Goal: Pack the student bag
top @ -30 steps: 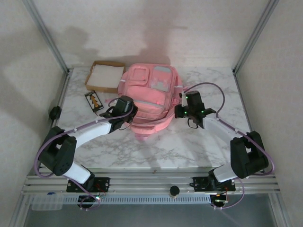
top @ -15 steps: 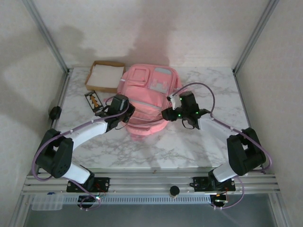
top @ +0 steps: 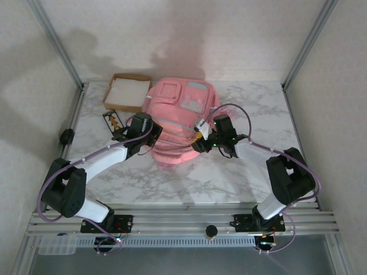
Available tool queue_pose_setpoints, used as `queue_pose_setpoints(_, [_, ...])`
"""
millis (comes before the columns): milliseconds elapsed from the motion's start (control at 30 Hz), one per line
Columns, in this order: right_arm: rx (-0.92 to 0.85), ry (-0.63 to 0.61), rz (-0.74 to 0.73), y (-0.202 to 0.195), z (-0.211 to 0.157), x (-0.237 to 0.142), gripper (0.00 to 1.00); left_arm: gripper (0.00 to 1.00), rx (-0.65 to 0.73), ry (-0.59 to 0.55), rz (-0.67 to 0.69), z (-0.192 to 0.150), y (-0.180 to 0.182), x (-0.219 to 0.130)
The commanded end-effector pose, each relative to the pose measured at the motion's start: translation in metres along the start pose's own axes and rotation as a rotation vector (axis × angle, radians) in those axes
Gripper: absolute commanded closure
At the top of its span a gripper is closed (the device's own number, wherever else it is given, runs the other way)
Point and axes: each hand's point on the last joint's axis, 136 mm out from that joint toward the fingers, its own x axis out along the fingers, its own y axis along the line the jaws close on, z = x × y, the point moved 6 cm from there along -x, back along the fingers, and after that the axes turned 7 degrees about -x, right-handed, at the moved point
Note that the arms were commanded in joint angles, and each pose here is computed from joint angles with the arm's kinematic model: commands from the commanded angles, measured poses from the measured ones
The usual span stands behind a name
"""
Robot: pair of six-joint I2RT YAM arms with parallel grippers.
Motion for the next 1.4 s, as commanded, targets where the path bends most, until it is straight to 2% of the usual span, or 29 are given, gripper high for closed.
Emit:
queue_pose_setpoints(0, [-0.088, -0.009, 0.000, 0.003, -0.005, 0.004, 0.53, 1.00, -0.028, -0.033, -0.097, 0.011, -0.028, -0.018])
queue_pose_setpoints(67, [-0.087, -0.026, -0.029, 0.001, -0.007, 0.004, 0.53, 1.00, -0.032, -0.034, -0.108, 0.012, -0.029, -0.018])
queue_pose_setpoints(167, [-0.083, -0.013, -0.059, -0.005, -0.007, 0.009, 0.60, 1.00, -0.035, -0.025, -0.113, 0.011, -0.031, -0.017])
queue_pose_setpoints(300, [-0.104, -0.016, -0.042, -0.007, -0.004, 0.013, 0.64, 1.00, -0.036, -0.027, -0.112, 0.011, -0.030, -0.017])
queue_pose_setpoints(433, [-0.125, 0.007, -0.026, -0.008, -0.004, 0.017, 0.76, 1.00, -0.037, -0.022, -0.119, 0.010, -0.033, -0.017])
queue_pose_setpoints(633, [-0.163, 0.002, -0.100, -0.014, 0.002, 0.007, 0.93, 1.00, -0.036, -0.030, -0.117, 0.011, -0.033, -0.018])
queue_pose_setpoints(767, [-0.142, 0.004, -0.142, -0.023, 0.004, -0.003, 1.00, 1.00, -0.027, -0.034, -0.103, 0.011, -0.030, -0.019])
queue_pose_setpoints(1100, [-0.020, -0.006, -0.252, -0.060, -0.002, -0.025, 1.00, 1.00, -0.019, -0.070, -0.061, 0.017, -0.015, -0.023])
queue_pose_setpoints(1267, [0.006, -0.029, -0.233, -0.062, 0.003, -0.029, 0.99, 1.00, 0.006, -0.057, -0.060, 0.016, -0.015, -0.020])
queue_pose_setpoints(1300, [0.001, -0.028, -0.221, -0.059, 0.004, -0.030, 0.85, 1.00, 0.023, -0.046, -0.058, 0.015, -0.016, -0.018])
queue_pose_setpoints(1333, [-0.002, -0.032, -0.214, -0.056, 0.004, -0.033, 0.74, 0.92, 0.046, -0.042, -0.053, 0.014, -0.018, -0.018])
queue_pose_setpoints(1367, [0.006, -0.049, -0.221, -0.054, 0.006, -0.038, 0.64, 0.73, 0.075, -0.049, -0.035, 0.015, -0.018, -0.018])
